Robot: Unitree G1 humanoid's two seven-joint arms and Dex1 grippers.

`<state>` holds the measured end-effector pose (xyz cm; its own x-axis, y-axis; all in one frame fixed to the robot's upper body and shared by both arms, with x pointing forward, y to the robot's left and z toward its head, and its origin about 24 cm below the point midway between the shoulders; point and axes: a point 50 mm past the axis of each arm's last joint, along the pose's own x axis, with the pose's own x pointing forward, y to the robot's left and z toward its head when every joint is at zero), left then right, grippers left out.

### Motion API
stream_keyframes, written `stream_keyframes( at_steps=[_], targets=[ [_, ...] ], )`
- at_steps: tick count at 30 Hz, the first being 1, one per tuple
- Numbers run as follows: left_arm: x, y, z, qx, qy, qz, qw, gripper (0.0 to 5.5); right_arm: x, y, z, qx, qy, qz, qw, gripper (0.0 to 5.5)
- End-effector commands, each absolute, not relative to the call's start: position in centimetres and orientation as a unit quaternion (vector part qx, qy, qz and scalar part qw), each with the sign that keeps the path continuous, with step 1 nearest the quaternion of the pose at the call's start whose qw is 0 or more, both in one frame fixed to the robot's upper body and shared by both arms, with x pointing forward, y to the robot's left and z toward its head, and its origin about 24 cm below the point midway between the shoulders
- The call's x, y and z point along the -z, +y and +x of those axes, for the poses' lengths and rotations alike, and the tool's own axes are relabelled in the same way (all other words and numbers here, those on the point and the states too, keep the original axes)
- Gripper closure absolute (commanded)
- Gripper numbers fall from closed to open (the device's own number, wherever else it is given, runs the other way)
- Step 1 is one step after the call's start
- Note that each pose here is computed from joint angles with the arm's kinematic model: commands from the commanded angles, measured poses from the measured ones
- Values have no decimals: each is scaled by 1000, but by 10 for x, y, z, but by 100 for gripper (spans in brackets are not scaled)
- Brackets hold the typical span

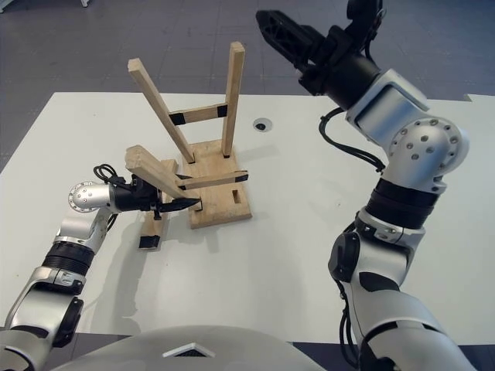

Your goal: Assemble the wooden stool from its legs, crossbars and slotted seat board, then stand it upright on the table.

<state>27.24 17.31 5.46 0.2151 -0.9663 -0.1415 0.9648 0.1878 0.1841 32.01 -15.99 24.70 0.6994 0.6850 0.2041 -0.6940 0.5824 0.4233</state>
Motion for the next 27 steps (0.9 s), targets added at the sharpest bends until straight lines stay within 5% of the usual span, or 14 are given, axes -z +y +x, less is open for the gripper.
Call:
stream_keyframes(
  at_steps=[1,7,10,13,22,27],
  targets=[
    [26,194,214,672,201,108,705,338,-257,-151,317,-393,-22,247,885,65],
    [27,198,210,697,216,87,678,338,-257,-149,317,-396,-13,252,883,65],
    [13,199,215,764,191,163,594,338,-253,-151,317,-391,-8,253,885,65],
    [-6,197,230,784,170,183,569,338,-252,-150,316,-387,-11,255,886,65],
    [-9,190,229,782,181,109,586,338,-253,-148,313,-390,-14,257,884,65],
    [6,181,230,725,144,138,660,338,-253,-147,312,-391,-12,258,883,65]
  ],
)
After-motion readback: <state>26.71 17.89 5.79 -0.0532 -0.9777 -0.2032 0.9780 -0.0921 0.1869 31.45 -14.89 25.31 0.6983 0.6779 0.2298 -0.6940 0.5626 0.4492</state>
